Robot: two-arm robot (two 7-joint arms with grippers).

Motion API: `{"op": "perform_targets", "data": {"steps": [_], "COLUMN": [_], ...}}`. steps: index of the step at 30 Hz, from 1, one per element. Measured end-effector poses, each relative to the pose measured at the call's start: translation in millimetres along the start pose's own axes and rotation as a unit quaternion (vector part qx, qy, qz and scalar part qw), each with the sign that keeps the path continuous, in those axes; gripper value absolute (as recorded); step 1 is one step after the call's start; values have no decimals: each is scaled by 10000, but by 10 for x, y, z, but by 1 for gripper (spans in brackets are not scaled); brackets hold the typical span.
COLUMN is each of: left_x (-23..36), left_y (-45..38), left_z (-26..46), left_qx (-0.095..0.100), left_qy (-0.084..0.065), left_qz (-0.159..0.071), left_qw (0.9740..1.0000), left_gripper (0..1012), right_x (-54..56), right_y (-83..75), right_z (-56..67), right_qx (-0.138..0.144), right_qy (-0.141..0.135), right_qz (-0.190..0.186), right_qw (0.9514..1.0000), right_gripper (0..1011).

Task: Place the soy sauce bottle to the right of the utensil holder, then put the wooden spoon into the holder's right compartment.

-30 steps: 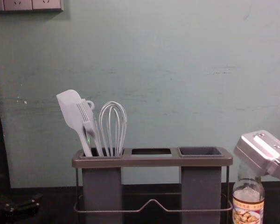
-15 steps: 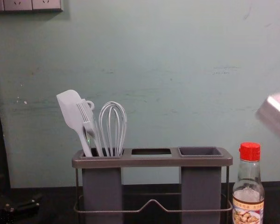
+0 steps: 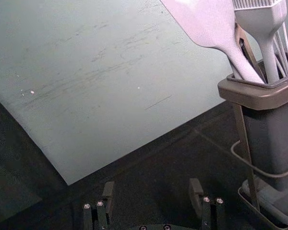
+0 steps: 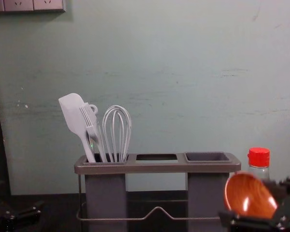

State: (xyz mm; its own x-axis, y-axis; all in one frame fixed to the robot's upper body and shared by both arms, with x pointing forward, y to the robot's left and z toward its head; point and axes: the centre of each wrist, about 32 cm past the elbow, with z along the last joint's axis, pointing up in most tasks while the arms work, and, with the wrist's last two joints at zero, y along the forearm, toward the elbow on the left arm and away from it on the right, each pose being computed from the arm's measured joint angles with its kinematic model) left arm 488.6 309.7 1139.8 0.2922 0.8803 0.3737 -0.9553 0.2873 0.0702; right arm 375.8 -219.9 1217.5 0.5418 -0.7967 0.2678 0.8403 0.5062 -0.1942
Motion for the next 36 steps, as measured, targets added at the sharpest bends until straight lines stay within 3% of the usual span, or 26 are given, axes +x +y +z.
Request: {"op": "perform_targets", "data": {"steps": [2,3,6,9,10,13,17,22,36], "left_x": [0,0,0,0,0,0,0,0,0], "left_y": [0,0,0,0,0,0,0,0,0], "left_z": [0,0,0,0,0,0,0,0,0], "left_qx": [0,0,0,0,0,0,0,0,0], "left_qy": [0,0,0,0,0,0,0,0,0], "left_qz": [0,0,0,0,0,0,0,0,0], "left_qw": [10000,10000,10000,10000,10000,10000,10000,10000,10000], "left_gripper": [1000,1000,1000,1000,1000,1000,1000,1000,1000], "right_x": [-9,-9,-31,-64,-84,-91,-111,-118,-126], "right_y": [-34,-34,-73,-103,-120,-131,-154,-167,-181], "right_z": [-81,-81,-184,-283,-350,-390,-495,-540,-545], "right_qx": [377,377,844,1300,1640,1834,2320,2454,2439], "right_qy": [-74,-74,-136,-195,-224,-222,-212,-215,-193], "right_qz": [-3,-3,-73,-209,-314,-366,-512,-610,-659], "right_qw": [9993,9993,9963,9911,9857,9821,9711,9672,9674], "right_gripper": [838,838,838,838,838,838,837,838,838]}}
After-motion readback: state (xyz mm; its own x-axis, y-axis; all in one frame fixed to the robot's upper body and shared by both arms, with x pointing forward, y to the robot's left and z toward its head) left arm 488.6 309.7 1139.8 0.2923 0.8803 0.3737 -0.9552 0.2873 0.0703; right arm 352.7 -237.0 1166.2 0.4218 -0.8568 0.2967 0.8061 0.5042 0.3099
